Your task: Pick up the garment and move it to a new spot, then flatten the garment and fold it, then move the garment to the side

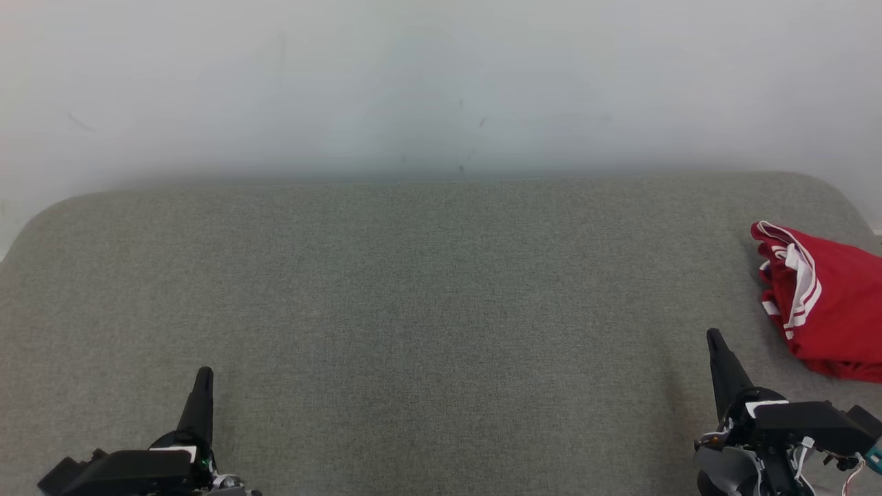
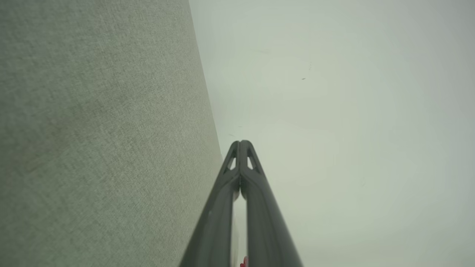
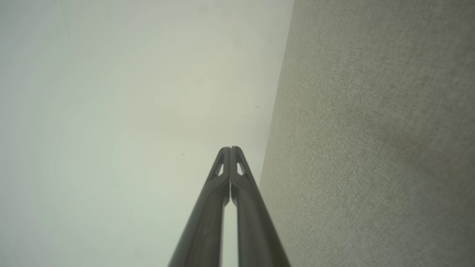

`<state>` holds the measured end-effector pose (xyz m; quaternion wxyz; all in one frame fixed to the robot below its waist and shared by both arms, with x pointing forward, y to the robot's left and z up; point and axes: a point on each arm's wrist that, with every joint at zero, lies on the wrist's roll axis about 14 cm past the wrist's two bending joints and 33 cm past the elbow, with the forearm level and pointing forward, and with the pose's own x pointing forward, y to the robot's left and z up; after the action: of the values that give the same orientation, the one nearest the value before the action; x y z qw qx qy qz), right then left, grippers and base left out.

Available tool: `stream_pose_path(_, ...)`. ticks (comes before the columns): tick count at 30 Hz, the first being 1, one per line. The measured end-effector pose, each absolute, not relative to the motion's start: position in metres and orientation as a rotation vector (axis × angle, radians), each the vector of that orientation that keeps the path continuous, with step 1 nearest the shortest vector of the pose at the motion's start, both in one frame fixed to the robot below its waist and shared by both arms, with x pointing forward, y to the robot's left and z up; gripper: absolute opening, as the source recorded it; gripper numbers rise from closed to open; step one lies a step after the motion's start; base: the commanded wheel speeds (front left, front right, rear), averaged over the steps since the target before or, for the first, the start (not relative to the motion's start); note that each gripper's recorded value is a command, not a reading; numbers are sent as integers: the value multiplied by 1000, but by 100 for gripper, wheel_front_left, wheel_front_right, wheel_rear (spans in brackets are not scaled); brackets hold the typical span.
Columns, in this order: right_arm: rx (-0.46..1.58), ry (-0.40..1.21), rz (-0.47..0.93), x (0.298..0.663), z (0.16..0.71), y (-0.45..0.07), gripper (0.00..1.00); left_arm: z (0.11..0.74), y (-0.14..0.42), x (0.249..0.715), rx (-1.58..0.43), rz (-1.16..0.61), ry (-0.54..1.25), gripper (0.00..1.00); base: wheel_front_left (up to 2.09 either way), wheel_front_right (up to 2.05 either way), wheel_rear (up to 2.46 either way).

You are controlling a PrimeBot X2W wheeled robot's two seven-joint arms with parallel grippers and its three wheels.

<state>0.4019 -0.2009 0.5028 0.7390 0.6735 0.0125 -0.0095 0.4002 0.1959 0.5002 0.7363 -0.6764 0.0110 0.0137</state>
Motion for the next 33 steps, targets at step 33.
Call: stream_pose_path(33,1573,8,-3,407,509,-202,0,506,197,405,-1574,12,10,0,0,0,0)
